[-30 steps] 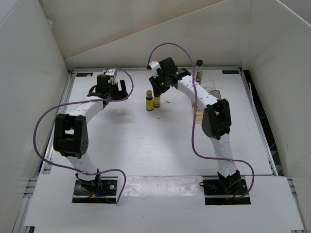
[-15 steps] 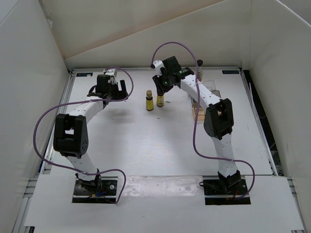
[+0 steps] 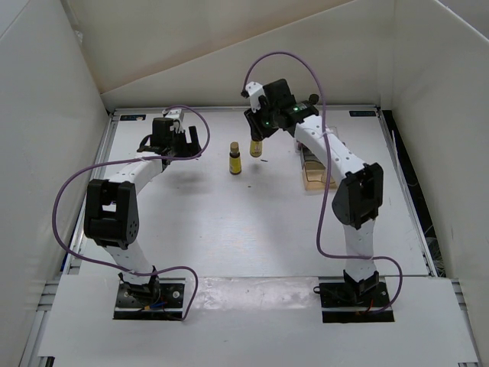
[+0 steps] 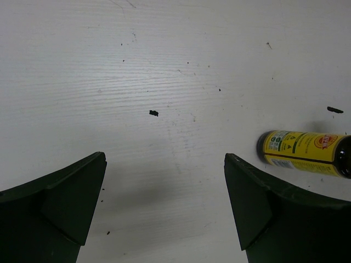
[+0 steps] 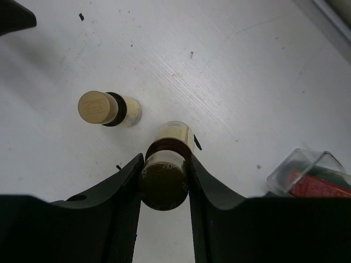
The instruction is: Organize the condiment bottles
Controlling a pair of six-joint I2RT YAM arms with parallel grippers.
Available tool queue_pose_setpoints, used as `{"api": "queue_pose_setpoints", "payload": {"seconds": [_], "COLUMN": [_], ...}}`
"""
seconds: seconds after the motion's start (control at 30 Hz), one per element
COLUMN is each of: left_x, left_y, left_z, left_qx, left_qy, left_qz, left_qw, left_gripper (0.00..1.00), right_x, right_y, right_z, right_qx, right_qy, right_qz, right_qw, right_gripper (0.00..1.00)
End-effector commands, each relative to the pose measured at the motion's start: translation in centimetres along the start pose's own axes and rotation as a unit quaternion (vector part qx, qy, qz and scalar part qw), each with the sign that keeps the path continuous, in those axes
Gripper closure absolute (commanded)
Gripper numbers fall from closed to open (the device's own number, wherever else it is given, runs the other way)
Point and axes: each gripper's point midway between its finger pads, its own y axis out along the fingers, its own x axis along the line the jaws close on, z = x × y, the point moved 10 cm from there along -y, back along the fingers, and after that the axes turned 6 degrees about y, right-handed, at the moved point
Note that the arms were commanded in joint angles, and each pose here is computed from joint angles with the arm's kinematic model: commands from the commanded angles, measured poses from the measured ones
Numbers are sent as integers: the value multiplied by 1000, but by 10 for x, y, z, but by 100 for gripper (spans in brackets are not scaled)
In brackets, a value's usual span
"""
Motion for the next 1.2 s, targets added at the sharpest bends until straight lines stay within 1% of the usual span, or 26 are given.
{"api": "queue_pose_setpoints", "payload": {"seconds": [0.0,0.1,0.3,0.6,0.67,0.8,0.83,0.9,0.93,1.0,1.03,1.07,1.17], "left_x": [-6,-6,-10,-15,-17,-21,-22,-24,-25,-24,-25,-25,-26], "left_y": [-4,-5,-5,-4,-3,-1,0,0,1,2,3,3,5], "left_z": [-6,-6,-8,-12,-12,-14,-15,-16,-16,-17,-15,-15,-14], "left_qx": [-15,-16,-18,-21,-18,-18,-19,-19,-18,-18,-15,-14,-13], "left_qy": [-1,0,2,7,8,13,13,16,16,18,17,17,19], "left_qz": [16,15,20,25,27,31,31,32,32,30,32,32,33], "left_qw": [1000,1000,1000,999,999,999,999,999,999,999,999,999,999], "left_gripper": [0,0,0,0,0,0,0,0,0,0,0,0,0], "right_x": [2,-1,-18,-51,-61,-70,-74,-79,-81,-85,-86,-89,-97], "right_y": [-56,-82,-124,-172,-174,-179,-173,-178,-170,-176,-168,-167,-161], "right_z": [-34,-41,-44,-28,-21,-4,4,6,18,19,30,29,37], "right_qx": [-82,-99,-115,-122,-118,-117,-109,-124,-107,-130,-118,-130,-126], "right_qy": [-23,-26,-17,15,25,47,53,62,68,75,81,83,94], "right_qz": [28,47,93,149,171,183,185,196,194,203,199,204,197], "right_qw": [996,994,989,981,978,975,975,971,973,968,969,967,968], "right_gripper": [100,100,100,100,100,100,100,100,100,100,100,100,100]}}
